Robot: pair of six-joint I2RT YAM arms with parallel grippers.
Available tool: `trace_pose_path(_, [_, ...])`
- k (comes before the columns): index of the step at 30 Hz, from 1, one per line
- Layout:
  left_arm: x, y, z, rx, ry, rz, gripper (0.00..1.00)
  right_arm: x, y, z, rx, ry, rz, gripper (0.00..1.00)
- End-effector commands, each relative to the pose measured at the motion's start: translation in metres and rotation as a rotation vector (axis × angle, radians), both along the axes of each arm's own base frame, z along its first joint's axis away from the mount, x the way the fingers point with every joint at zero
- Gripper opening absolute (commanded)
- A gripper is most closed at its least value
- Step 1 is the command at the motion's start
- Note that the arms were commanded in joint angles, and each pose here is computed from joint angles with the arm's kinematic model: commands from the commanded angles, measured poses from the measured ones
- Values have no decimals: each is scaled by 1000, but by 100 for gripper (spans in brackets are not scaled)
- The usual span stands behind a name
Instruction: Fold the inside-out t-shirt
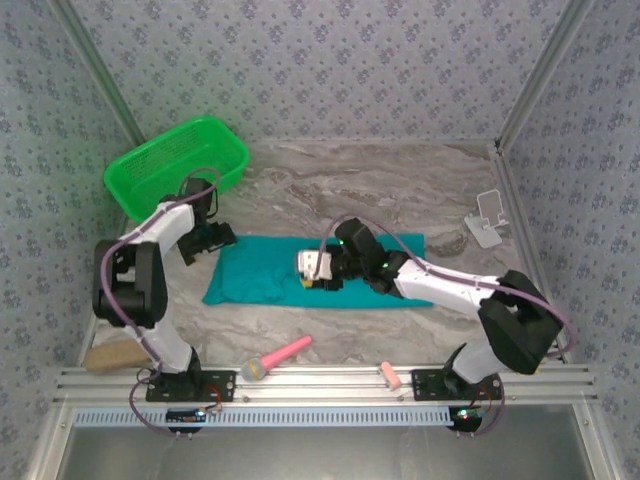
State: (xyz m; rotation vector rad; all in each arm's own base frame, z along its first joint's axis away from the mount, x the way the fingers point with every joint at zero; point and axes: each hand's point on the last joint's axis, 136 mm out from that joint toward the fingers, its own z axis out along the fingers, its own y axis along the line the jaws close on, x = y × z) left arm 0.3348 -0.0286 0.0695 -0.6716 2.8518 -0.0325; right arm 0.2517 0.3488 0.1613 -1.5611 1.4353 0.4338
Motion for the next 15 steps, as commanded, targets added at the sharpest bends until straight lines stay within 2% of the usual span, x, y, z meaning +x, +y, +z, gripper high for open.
trace_pose_path(1, [-20, -13, 25, 24, -29, -61, 89, 69, -50, 39, 271, 208, -674, 44])
trace_pose_path(4, [-30, -35, 29, 21, -53, -110, 89, 83, -119, 17, 287, 457, -1097, 44])
trace_pose_path(7, [-35, -58, 21, 3, -79, -163, 89, 70, -191, -23, 283, 589, -1421, 44])
trace_pose_path(10, [-39, -62, 6, 11, -60, -184, 89, 53, -242, -60, 261, 751, -1567, 44])
trace_pose_path(15, [-50, -56, -19, 46, 20, -210, 90, 53, -294, -84, 187, 908, -1581, 45])
